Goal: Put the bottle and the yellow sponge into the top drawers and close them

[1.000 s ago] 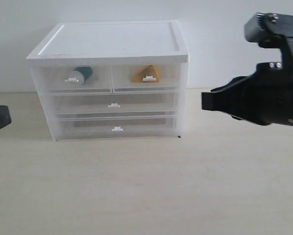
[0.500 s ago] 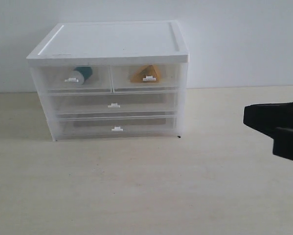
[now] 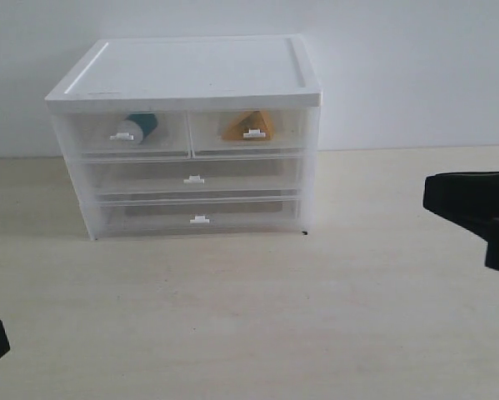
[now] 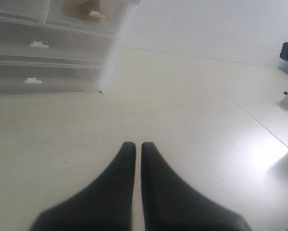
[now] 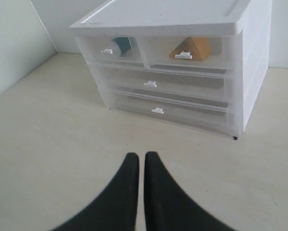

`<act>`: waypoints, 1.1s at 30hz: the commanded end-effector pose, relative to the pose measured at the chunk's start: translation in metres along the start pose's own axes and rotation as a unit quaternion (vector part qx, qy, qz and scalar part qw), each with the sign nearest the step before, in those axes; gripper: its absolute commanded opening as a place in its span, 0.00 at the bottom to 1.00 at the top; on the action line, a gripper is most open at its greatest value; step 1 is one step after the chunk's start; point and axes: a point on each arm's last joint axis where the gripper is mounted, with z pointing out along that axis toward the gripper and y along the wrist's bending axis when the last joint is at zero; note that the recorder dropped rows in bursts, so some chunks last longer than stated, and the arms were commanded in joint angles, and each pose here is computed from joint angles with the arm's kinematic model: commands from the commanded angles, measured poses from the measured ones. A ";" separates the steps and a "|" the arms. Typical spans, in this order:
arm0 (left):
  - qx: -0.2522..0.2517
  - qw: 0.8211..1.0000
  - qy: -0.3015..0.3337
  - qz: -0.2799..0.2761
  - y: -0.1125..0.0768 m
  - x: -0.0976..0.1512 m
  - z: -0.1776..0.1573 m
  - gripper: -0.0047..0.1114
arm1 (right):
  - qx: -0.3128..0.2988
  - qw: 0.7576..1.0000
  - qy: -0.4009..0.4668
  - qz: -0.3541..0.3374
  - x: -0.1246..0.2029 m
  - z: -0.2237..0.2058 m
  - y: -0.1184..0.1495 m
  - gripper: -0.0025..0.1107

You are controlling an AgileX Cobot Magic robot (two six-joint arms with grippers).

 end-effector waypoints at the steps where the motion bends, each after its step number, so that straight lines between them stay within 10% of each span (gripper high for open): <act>1: 0.002 1.000 -0.003 -0.001 0.000 0.000 0.000 0.07 | 0.003 1.000 -0.003 0.002 0.000 -0.001 -0.001 0.02; 11: -0.006 1.000 -0.017 0.023 0.000 -0.001 -0.002 0.07 | 0.003 1.000 -0.004 0.002 0.000 -0.001 -0.001 0.02; 20: -0.037 0.977 -0.182 0.101 -0.013 -0.010 -0.037 0.07 | 0.002 1.000 -0.002 0.002 0.001 -0.001 -0.001 0.02; 33: -0.301 0.909 -0.282 0.065 0.045 -0.004 -0.050 0.07 | 0.003 1.000 -0.004 0.004 0.000 -0.001 -0.001 0.02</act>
